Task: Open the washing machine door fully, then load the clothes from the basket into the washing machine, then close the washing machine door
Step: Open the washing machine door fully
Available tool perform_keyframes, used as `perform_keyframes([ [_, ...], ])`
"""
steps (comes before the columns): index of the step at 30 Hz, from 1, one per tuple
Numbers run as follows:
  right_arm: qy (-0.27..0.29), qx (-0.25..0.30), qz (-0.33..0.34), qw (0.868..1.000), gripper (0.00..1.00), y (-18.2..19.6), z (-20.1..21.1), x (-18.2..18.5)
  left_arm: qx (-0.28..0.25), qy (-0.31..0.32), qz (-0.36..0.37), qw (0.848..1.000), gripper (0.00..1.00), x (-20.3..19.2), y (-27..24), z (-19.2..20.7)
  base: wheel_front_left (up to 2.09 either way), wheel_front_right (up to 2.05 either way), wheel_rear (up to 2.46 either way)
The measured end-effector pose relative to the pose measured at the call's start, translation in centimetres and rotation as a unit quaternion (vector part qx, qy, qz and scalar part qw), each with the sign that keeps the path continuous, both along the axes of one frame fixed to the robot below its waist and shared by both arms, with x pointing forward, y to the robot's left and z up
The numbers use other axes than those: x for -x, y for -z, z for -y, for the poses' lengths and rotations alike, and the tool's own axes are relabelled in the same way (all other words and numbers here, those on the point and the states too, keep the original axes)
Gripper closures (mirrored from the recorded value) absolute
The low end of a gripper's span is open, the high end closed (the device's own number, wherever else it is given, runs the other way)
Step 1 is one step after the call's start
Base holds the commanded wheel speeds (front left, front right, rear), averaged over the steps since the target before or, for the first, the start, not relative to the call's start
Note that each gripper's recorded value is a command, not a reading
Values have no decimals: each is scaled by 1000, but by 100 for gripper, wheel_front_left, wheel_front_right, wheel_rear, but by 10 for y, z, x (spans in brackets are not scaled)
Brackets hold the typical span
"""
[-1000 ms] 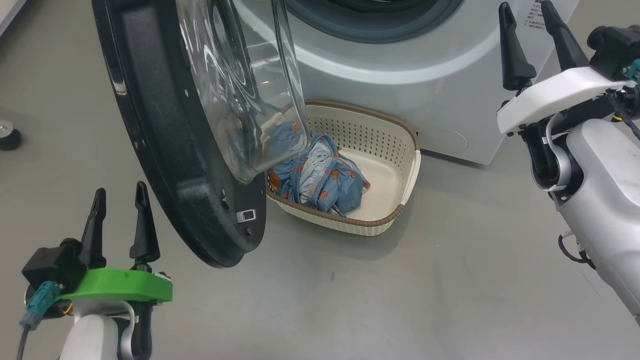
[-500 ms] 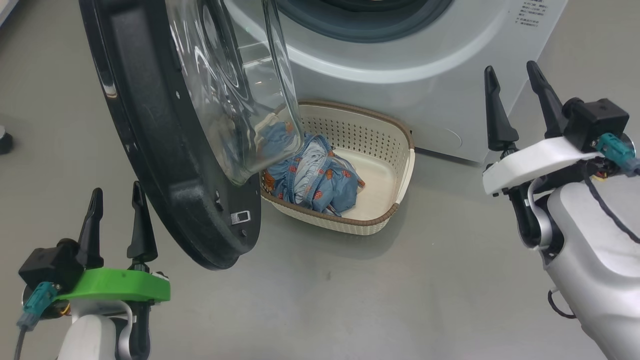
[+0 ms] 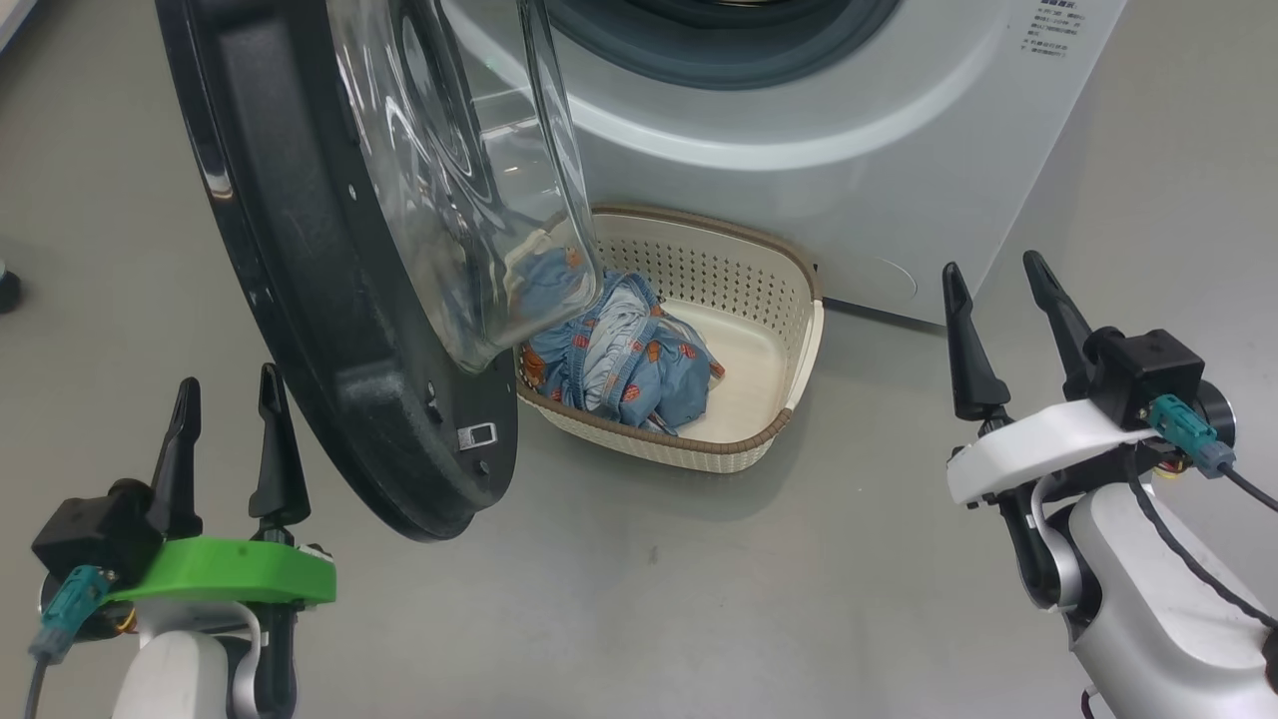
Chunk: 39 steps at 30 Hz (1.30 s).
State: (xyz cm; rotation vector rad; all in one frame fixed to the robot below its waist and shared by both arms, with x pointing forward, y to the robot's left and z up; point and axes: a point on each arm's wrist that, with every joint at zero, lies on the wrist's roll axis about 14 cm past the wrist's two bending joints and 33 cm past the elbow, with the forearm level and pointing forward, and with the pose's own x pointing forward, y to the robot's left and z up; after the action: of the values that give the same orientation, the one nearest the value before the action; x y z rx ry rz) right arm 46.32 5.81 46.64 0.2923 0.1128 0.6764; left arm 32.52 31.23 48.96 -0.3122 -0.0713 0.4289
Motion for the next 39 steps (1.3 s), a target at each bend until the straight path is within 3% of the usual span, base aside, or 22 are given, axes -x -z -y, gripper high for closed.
perform_keyframes([
  [17, 9, 19, -18, 1000, 0, 21, 11, 32, -1, -2, -4, 1000, 0, 4, 2, 0, 0, 0, 0],
  [39, 57, 33, 6, 998, 0, 13, 35, 30, -9, 2, -7, 1000, 0, 7, 2, 2, 0, 0, 0],
])
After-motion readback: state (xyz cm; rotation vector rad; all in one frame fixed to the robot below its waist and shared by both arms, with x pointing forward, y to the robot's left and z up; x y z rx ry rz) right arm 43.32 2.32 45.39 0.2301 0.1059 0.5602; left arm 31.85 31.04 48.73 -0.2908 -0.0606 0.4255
